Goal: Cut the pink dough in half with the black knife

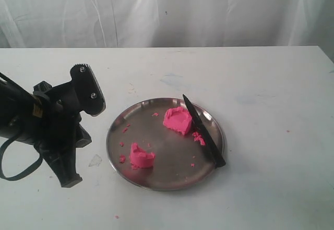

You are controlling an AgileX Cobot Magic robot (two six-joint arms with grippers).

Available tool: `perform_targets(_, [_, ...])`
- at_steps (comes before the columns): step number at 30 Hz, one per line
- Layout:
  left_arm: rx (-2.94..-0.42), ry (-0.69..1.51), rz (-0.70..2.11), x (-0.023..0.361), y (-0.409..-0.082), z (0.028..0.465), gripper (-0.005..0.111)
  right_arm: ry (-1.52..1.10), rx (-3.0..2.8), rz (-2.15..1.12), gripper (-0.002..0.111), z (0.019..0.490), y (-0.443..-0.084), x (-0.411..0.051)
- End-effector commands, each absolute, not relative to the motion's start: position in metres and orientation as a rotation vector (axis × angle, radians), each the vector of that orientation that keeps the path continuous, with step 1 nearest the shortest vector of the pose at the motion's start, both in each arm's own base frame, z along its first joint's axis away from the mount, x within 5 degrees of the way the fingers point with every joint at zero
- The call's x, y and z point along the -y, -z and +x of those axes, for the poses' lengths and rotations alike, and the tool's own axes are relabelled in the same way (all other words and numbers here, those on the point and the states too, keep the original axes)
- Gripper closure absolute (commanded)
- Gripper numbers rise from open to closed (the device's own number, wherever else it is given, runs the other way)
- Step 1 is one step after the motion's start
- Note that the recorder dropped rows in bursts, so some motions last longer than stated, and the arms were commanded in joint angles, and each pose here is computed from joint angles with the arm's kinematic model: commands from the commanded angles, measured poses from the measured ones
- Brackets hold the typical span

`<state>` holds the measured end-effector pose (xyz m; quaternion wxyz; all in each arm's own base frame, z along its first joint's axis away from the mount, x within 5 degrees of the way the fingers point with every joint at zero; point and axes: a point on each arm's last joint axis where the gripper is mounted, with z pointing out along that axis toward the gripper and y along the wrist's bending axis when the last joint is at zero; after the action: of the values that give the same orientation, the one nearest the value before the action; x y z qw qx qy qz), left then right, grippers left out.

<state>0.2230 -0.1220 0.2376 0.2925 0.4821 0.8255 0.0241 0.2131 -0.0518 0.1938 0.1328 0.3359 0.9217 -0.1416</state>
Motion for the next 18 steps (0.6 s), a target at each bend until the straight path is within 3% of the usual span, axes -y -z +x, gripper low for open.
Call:
perform_targets(1, [-2.216,-0.048,1.282,0.122,-0.238,0.218,0.107,-0.327,-2.734,0.340,0.107,0.229,-0.201,0.001])
perform_targets(4, [-2.210,-0.047,1.279,0.123,-0.238,0.219,0.107,-0.617,-2.642,0.064,0.107,0.229,-0.213,-0.023])
perform_targets(7, [-2.212,-0.048,1.280,0.123,-0.238,0.219,0.107,-0.650,-2.561,0.013,0.107,0.227,-0.225,-0.030])
perform_targets(13, [-2.216,-0.048,1.282,0.122,-0.238,0.218,0.107,-0.455,-2.293,-0.167,0.107,0.203,-0.274,-0.026])
perform_targets(18, [-2.216,-0.048,1.282,0.122,-0.238,0.218,0.107,-0.204,-1.892,-0.277,0.107,0.144,-0.334,-0.021])
